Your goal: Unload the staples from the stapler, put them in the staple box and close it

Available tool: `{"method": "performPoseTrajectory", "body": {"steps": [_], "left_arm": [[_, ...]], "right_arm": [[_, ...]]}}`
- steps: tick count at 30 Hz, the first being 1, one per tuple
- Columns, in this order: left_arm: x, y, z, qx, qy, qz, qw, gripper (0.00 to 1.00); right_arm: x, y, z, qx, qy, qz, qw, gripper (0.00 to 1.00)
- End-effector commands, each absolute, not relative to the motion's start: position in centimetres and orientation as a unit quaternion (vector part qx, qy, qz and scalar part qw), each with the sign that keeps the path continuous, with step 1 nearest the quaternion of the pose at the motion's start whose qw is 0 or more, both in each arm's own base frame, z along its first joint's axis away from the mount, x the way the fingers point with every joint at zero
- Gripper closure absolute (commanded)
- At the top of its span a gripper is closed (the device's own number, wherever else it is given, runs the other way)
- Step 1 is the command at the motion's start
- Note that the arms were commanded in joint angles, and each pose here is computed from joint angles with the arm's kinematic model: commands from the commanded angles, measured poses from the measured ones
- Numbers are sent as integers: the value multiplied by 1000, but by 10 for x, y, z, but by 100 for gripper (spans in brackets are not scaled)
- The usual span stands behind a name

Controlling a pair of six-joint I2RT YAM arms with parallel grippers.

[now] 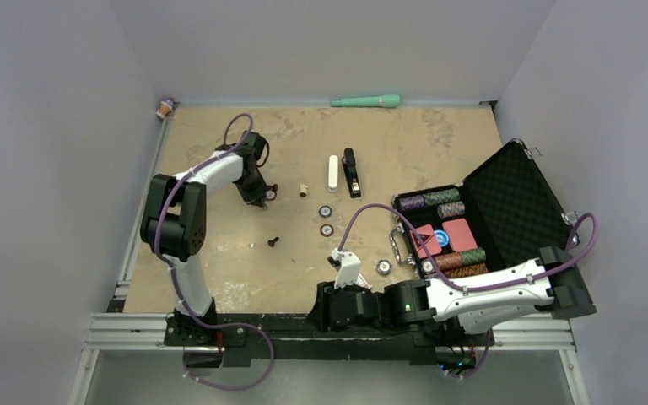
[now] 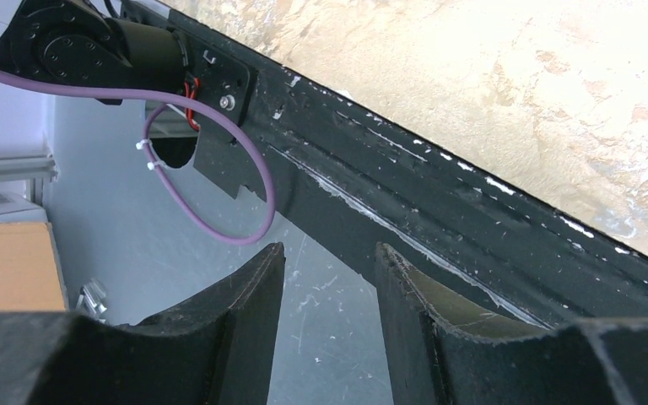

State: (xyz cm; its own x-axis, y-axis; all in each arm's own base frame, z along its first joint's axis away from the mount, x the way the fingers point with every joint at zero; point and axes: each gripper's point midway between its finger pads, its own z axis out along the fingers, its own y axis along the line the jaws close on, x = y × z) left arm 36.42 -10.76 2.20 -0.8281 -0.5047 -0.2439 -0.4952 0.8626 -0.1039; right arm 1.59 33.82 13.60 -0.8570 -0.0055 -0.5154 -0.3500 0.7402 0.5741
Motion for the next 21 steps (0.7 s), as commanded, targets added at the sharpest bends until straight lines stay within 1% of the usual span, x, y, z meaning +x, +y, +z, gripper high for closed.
{"method": "performPoseTrajectory", "body": {"steps": [1, 12, 16, 19, 20, 21], "left_arm": [[365, -110, 48, -234, 957, -40, 169, 100], [342, -111, 70, -196, 960, -71, 186, 100], [337, -116, 88, -178, 958, -95, 203, 100], [331, -119, 106, -162, 958, -113, 209, 100], [330, -120, 112, -156, 957, -116, 213, 100], [329, -120, 118, -150, 957, -119, 216, 100]], "right_arm": [[20, 345, 149, -75, 893, 359, 263, 52], [26, 340, 165, -59, 887, 365, 275, 52], [31, 332, 176, -46, 885, 364, 287, 51], [38, 322, 185, -34, 882, 363, 299, 47], [40, 319, 190, -29, 879, 366, 304, 44], [43, 315, 195, -24, 875, 371, 310, 39]]}}
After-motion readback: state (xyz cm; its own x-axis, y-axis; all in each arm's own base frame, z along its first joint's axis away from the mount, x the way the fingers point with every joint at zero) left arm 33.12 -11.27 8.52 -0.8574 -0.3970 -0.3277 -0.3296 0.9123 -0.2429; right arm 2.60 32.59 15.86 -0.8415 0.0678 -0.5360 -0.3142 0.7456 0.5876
